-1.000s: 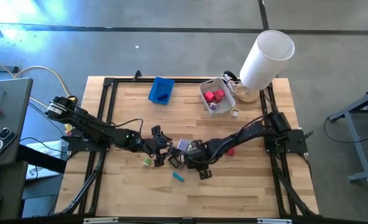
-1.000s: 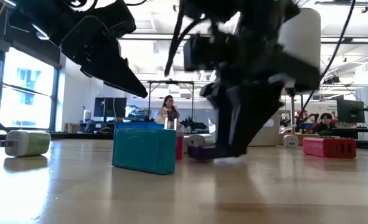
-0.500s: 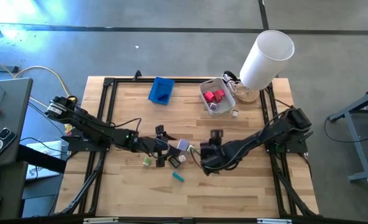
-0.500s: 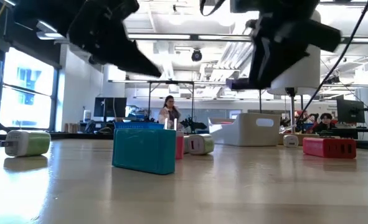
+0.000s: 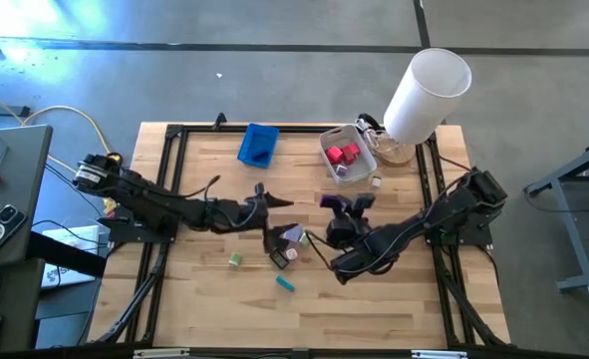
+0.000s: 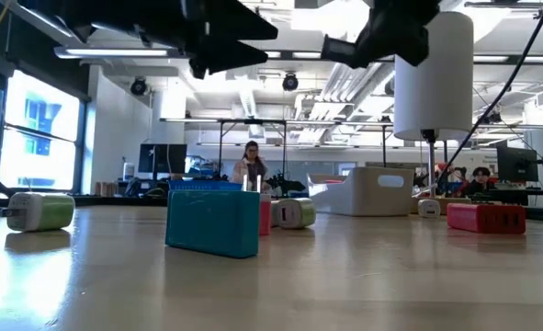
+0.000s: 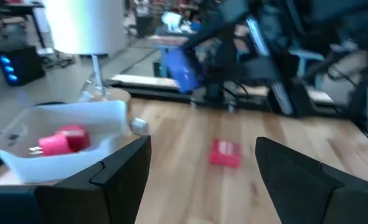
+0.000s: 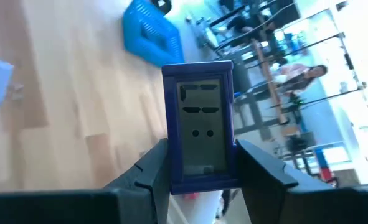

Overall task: Pick & Place Office items
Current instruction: Put the dark blue digital timer into the blue bin

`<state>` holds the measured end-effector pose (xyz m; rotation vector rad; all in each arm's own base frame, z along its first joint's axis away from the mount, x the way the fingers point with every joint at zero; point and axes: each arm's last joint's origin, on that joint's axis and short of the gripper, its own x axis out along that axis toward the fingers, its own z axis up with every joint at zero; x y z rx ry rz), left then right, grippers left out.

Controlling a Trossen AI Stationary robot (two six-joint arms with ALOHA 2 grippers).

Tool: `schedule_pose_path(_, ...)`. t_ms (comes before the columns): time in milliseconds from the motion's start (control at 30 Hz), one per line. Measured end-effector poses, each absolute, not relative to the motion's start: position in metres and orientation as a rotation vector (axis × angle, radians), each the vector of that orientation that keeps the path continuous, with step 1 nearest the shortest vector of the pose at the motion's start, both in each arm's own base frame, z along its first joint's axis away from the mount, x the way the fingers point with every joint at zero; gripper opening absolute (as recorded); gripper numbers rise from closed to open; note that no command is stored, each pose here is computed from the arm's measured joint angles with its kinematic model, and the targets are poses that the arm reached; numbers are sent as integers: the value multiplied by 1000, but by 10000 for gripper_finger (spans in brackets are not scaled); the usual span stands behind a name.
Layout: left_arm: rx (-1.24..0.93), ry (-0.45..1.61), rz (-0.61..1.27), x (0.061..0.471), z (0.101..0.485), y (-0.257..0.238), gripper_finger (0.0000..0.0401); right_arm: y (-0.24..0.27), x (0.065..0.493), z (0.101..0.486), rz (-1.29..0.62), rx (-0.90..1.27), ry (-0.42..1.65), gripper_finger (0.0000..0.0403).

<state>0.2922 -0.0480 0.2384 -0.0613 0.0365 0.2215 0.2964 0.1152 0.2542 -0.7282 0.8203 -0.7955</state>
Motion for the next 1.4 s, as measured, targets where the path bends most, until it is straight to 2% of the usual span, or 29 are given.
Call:
schedule_pose_path(200,-103,19,312,295,239,-22,280,112,299,257,-858,-823,767,139)
schedule_pose_path(467,-157,-5,355,296,240,-5,280,95,317,259,-865,-848,804,139)
schedule_pose_path(800,-213,-37,298,297,243,-7,280,73,349,264,-676,-758,843,139)
schedule_pose_path(1167,-310,-68,294,297,245,-7,279,75,361,273,-614,-817,777,139)
schedule_pose_path(1400,-361,-104,294,297,248,-5,250,76,362,273,-580,-839,783,139)
